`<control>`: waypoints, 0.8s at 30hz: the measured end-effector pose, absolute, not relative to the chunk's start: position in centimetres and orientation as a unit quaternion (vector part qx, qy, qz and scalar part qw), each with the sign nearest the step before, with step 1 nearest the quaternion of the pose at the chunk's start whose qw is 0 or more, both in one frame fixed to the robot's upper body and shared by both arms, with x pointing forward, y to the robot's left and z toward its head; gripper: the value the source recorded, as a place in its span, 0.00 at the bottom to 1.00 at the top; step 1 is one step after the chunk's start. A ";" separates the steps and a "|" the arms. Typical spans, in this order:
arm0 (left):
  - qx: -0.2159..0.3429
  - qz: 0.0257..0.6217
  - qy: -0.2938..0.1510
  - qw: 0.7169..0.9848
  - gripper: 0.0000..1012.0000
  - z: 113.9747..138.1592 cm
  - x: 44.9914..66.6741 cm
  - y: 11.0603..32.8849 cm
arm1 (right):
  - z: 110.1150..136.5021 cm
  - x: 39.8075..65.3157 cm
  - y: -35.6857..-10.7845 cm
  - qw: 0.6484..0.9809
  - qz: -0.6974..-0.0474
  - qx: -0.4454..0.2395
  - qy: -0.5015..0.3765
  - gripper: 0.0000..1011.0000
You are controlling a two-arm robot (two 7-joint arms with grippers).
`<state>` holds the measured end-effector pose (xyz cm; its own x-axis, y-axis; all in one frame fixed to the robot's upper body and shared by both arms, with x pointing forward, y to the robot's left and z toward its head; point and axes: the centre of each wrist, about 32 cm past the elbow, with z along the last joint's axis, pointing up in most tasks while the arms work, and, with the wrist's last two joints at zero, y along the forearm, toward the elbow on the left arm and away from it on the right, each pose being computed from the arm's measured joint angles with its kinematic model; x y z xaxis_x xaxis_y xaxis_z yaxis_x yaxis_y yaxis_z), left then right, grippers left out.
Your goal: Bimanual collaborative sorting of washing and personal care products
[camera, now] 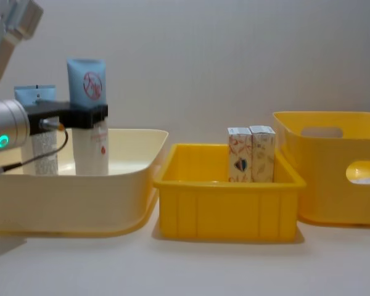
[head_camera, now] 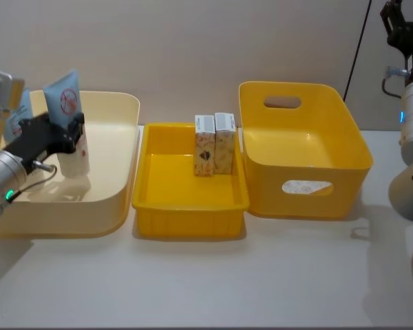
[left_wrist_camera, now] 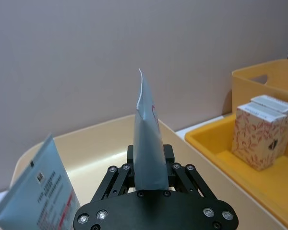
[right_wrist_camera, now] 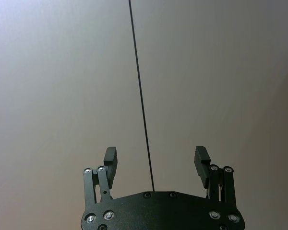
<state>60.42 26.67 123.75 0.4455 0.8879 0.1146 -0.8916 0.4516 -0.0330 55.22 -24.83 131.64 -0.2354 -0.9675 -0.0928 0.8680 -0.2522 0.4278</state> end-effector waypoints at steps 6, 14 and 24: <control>-0.011 0.516 -0.077 0.853 0.30 125.1 61.1 26.9 | 131.6 55.2 -24.8 0.594 -0.772 0.171 -0.145 0.99; -0.046 0.509 -0.092 0.855 0.31 127.1 61.7 26.7 | 131.6 55.2 -24.8 0.594 -0.772 0.172 -0.145 0.99; -0.080 0.491 -0.105 0.861 0.31 129.6 62.2 26.0 | 131.6 55.3 -24.9 0.594 -0.772 0.171 -0.145 0.99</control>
<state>62.19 25.97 129.61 0.4953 0.8628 0.1010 -0.8292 0.5042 -0.2414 55.27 -24.89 131.62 -0.2347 -0.9678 -0.0912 0.8685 -0.2510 0.4275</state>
